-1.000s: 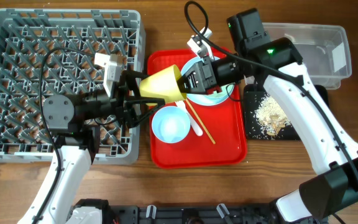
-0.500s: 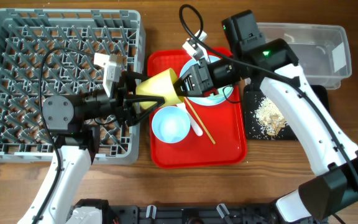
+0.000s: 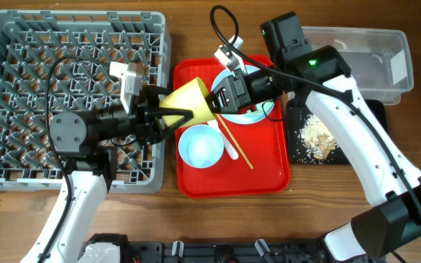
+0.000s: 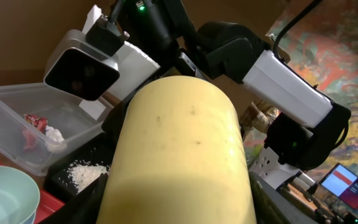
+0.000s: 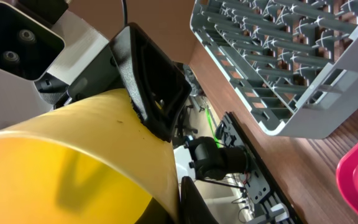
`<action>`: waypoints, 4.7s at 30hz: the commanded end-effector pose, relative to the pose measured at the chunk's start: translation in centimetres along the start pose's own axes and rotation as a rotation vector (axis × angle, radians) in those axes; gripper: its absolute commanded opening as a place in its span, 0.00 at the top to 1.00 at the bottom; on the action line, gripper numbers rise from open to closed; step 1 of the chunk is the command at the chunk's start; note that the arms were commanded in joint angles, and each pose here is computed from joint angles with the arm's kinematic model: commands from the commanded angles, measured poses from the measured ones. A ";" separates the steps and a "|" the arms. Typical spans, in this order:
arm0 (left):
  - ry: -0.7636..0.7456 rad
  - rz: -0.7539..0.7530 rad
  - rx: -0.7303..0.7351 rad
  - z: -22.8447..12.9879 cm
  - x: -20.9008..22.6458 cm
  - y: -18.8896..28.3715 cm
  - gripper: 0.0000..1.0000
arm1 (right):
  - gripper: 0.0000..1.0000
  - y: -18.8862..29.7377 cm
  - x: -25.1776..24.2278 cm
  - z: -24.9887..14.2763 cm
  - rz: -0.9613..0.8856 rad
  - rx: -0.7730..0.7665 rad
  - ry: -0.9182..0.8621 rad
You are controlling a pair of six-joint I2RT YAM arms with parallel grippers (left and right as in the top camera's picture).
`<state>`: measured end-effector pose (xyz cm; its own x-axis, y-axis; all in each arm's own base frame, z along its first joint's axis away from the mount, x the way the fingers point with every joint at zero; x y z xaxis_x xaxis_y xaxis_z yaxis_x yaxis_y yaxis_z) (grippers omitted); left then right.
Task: Sort waste into correct bins and load items into the dishwasher rack
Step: 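Hand the yellow cup from the right gripper to the left gripper, then place the yellow cup upside down in the rack with the left gripper, then move the left gripper to the small light-blue bowl and grasp it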
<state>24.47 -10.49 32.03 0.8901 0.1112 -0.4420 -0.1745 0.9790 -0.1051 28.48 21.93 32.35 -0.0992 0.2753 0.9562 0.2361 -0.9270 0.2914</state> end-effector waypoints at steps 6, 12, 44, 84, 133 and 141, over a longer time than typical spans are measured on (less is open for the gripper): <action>-0.027 -0.011 0.007 0.1 -0.1 -0.1 0.54 | 0.91 -0.3 -0.2 0.2 0.015 0.015 -0.013; 0.026 0.005 0.039 -0.9 0.8 -0.1 0.63 | 0.82 0.0 -1.0 0.7 -0.066 -0.034 -0.046; 0.426 1.484 0.285 -0.7 4.2 13.0 0.96 | 0.77 12.2 -8.7 -2.0 -1.076 -0.484 -0.363; 0.655 1.648 0.584 -6.7 12.1 15.5 0.74 | 0.77 12.2 -8.7 -2.0 -1.078 -0.478 -0.363; 0.150 0.912 0.938 -15.0 6.5 -10.4 0.08 | 0.00 19.0 -6.6 -6.6 -1.045 -0.790 -0.599; 0.131 0.984 1.192 -21.1 7.7 -10.5 0.41 | 0.00 18.9 -6.6 -6.6 -1.045 -0.789 -0.599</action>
<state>24.27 -23.69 12.81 0.5722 0.8172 -0.0689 -0.1630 0.1957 0.9670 27.38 0.89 31.17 0.5670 0.7893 0.2358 -0.2901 -0.0767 0.9539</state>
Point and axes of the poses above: each gripper's point midway between its finger pads, its own y axis back along the fingers, its own x axis along the line the jaws close on, z = x × y, the point moved 8 cm from there along y, back along the fingers, and after that the axes turned 10 degrees about -y, right-handed, at the moved point
